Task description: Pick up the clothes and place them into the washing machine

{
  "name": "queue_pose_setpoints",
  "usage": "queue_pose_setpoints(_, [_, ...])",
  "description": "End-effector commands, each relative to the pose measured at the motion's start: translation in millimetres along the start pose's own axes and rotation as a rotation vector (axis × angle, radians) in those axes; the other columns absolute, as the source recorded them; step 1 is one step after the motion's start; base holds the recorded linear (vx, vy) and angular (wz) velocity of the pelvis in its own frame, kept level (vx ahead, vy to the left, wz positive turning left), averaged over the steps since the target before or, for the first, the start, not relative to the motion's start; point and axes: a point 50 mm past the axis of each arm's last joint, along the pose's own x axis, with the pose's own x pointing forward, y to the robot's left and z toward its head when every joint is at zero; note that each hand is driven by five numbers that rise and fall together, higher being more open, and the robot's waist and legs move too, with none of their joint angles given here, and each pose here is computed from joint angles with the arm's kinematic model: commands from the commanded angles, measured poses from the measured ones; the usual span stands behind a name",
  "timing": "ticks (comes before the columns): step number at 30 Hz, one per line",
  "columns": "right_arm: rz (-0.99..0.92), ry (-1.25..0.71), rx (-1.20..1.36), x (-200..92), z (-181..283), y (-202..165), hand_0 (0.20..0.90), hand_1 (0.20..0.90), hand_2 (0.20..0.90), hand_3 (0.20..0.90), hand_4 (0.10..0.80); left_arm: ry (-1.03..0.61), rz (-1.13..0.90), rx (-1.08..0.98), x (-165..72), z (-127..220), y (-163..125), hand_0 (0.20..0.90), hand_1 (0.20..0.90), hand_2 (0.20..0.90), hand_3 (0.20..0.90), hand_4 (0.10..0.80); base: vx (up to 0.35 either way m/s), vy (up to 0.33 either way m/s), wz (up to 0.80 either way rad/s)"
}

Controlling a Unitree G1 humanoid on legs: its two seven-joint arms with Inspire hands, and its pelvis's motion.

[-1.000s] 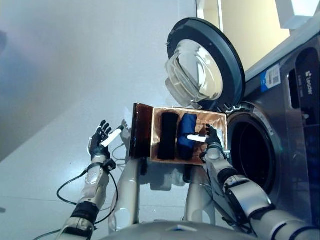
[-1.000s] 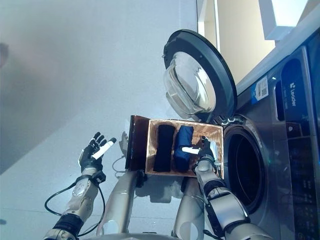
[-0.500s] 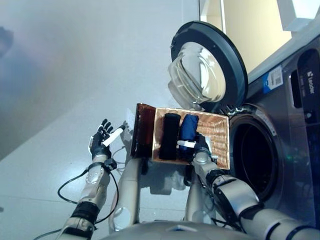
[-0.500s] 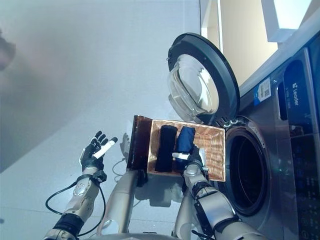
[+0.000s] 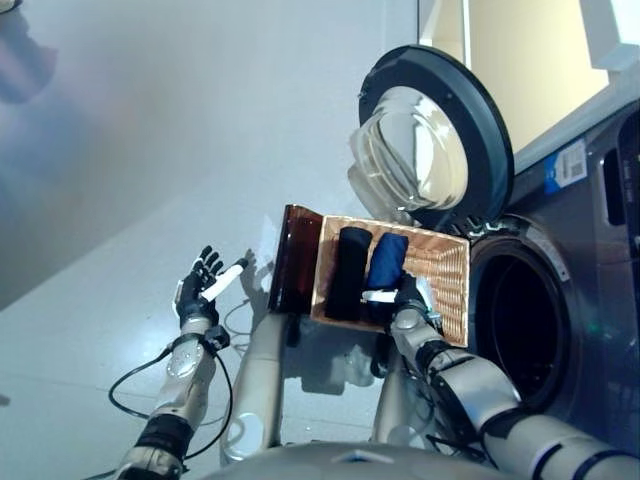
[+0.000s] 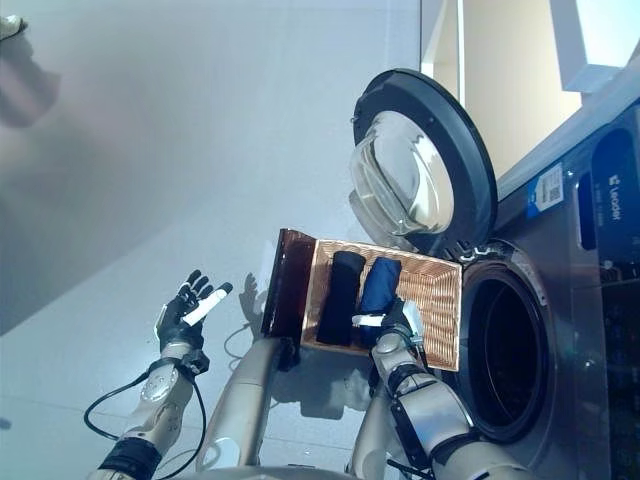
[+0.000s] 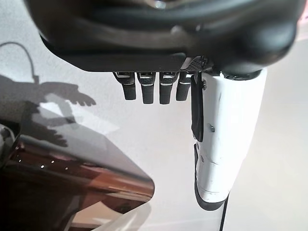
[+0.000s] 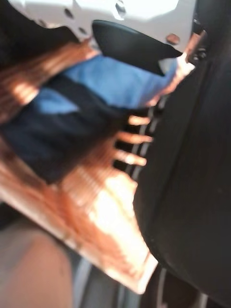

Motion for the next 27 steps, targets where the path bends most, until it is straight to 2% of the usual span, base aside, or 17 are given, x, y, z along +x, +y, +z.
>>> queue_pose_setpoints(1, [-0.092, 0.027, -0.059, 7, -7, -22, 0.9, 0.9, 0.9, 0.9, 0.8, -0.149, -0.079, 0.036, -2, 28, -9, 0.9, 0.9, 0.9, 0.9, 0.8, -0.034, 0.001, 0.08])
queue_pose_setpoints(9, [-0.111, 0.006, -0.161, 11, 1, -29, 0.9, 0.9, 0.9, 0.9, 0.8, -0.203, -0.127, 0.034, -7, 42, -11, 0.9, 0.9, 0.9, 0.9, 0.8, -0.026, -0.002, 0.01])
queue_pose_setpoints(10, [-0.114, 0.012, -0.17, 12, 1, -31, 0.625, 0.625, 0.625, 0.625, 0.604, -0.202, -0.128, 0.031, -8, 42, -10, 0.9, 0.9, 0.9, 0.9, 0.8, -0.039, -0.009, 0.09])
queue_pose_setpoints(11, [-0.115, 0.019, -0.18, 12, 0, -32, 0.469, 0.469, 0.469, 0.469, 0.492, -0.202, -0.132, 0.031, -9, 42, -10, 0.9, 0.9, 0.9, 0.9, 0.8, -0.032, -0.011, 0.13])
queue_pose_setpoints(12, [-0.118, 0.027, -0.192, 12, -1, -34, 0.2, 0.2, 0.2, 0.2, 0.3, -0.21, -0.138, 0.03, -10, 44, -9, 0.9, 0.9, 0.9, 0.9, 0.8, -0.022, -0.012, -0.1])
queue_pose_setpoints(27, [-0.167, 0.109, -0.166, 22, -12, -68, 0.2, 0.2, 0.2, 0.2, 0.3, -0.182, -0.186, 0.049, -15, 41, -3, 0.9, 0.9, 0.9, 0.9, 0.8, 0.007, -0.018, 0.06])
